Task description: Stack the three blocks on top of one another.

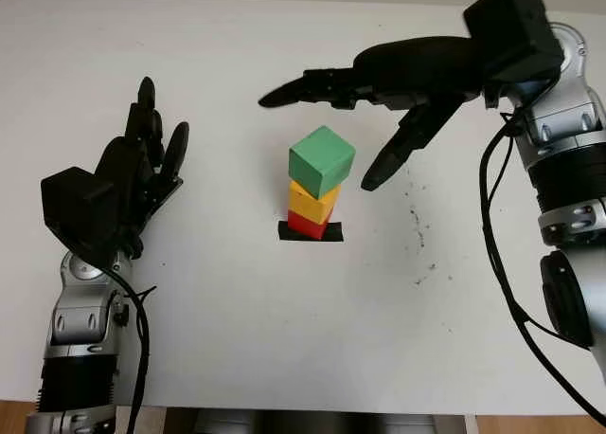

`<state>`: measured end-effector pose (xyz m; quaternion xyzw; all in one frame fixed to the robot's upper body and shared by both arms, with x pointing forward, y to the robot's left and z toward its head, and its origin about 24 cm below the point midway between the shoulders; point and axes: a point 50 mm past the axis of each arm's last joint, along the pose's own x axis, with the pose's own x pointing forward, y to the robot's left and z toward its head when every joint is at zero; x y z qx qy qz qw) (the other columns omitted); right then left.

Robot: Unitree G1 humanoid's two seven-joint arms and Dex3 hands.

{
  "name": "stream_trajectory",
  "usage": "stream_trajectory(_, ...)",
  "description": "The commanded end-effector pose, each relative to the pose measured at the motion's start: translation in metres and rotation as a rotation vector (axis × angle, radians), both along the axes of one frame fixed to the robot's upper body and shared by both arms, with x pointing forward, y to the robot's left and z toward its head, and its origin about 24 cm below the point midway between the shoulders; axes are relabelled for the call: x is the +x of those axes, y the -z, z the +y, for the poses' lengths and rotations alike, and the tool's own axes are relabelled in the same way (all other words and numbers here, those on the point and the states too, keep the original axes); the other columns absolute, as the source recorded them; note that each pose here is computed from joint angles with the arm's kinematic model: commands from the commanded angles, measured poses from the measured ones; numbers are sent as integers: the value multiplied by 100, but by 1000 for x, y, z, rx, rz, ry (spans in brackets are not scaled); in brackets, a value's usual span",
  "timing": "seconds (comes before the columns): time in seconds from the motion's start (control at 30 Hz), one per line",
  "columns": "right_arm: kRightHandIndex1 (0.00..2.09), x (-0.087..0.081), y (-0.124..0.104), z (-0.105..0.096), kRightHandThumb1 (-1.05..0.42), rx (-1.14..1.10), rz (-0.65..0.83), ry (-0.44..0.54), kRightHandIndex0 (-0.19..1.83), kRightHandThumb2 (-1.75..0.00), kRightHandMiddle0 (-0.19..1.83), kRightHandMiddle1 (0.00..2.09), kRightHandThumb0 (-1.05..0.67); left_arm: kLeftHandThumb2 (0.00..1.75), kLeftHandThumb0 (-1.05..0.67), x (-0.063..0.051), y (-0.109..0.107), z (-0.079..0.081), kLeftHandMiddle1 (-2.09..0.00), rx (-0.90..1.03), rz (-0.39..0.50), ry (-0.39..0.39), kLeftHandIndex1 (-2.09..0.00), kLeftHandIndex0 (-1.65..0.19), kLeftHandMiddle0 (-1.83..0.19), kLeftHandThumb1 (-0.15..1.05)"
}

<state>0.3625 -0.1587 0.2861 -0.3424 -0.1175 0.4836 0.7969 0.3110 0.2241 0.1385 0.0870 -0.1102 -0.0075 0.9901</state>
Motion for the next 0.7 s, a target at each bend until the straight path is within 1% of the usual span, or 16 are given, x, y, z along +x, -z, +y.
stream_trajectory(0.0, 0, -6, 4, -19, -103, 133, -26, 95, -19, -18, -19, 0, -99, 51, -70, -3, 0, 3, -1, 5, -9, -8, -4, 19, 19, 105)
stream_trajectory(0.03, 0, -8, 9, -24, -104, 207, -38, 136, -19, -34, -19, 0, -97, 52, -70, -3, 1, 3, -1, 5, -8, -9, -5, 19, 19, 105)
stream_trajectory(0.1, 0, -12, 21, -34, -105, 327, -27, 224, -19, -53, -19, 0, -96, 52, -71, -4, 1, 4, -1, 3, -8, -10, -5, 18, 19, 105)
stream_trajectory(0.2, 0, -20, 38, -42, -105, 417, -15, 328, -19, -72, -19, 0, -92, 52, -71, -4, 2, 6, -1, 4, -8, -10, -5, 19, 19, 105)
stream_trajectory(0.33, 0, -27, 61, -49, -105, 502, 43, 412, -19, -80, -19, 0, -91, 52, -72, -3, 3, 7, -2, 3, -2, -13, -5, 18, 19, 105)
stream_trajectory(0.47, 0, -32, 81, -49, -105, 583, 80, 518, -19, -79, -19, 0, -91, 53, -71, -3, 4, 6, -3, -5, 3, -15, -5, 18, 19, 105)
stream_trajectory(0.67, 0, -37, 109, -47, -105, 570, 132, 640, -19, -82, -19, 0, -87, 54, -69, -2, 5, 8, -4, -10, -3, -6, -5, 18, 19, 105)
